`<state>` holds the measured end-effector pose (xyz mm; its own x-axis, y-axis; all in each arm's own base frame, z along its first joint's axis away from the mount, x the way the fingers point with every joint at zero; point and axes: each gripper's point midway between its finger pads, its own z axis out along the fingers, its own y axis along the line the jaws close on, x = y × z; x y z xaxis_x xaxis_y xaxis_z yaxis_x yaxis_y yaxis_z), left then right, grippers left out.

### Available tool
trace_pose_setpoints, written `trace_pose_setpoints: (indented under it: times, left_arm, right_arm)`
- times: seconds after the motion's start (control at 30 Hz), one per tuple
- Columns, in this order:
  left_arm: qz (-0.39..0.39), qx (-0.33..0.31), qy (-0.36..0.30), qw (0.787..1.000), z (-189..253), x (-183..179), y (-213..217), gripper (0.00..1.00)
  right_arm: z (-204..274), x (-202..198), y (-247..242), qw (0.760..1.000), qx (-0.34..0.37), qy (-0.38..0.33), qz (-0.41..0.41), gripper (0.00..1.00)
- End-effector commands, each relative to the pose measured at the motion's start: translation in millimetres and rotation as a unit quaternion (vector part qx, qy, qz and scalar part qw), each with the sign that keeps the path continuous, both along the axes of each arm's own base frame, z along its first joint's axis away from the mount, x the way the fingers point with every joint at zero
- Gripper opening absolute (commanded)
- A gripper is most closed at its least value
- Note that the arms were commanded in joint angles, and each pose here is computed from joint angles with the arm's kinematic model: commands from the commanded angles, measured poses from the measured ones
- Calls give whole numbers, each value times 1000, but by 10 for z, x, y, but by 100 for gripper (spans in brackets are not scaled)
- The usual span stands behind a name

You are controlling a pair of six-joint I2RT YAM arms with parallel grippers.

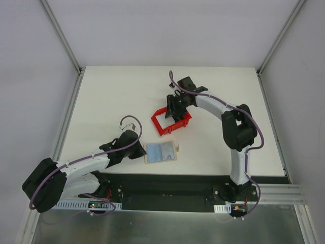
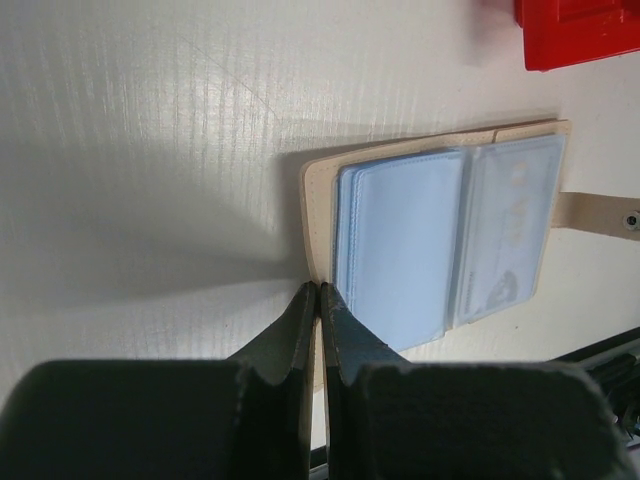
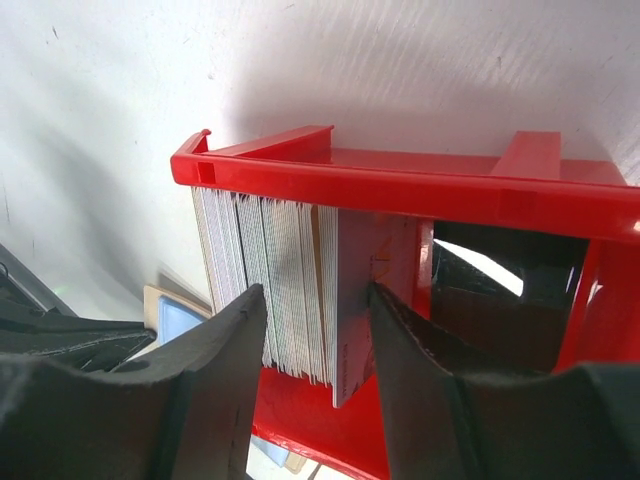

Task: Put the credit cards into the card holder
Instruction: Pick up the credit card from the storage box.

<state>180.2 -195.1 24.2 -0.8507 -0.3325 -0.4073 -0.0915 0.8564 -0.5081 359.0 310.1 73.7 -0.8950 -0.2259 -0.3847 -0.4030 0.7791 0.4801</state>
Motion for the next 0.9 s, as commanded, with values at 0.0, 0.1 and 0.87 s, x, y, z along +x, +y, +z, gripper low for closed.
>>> trace_pose_setpoints:
  times: [0.0, 0.1, 0.87]
  left_arm:
    - [-11, -17, -17, 1000, 139, 96, -101, 0]
    - [-11, -18, -17, 1000, 140, 98, -106, 0]
    - [-17, -17, -12, 1000, 115, 90, -129, 0]
  right_arm:
    - [391, 16, 43, 999, 34, -32, 10, 46]
    - [390, 33, 33, 999, 35, -31, 8, 43]
    - [486, 159, -75, 998, 24, -51, 1, 9]
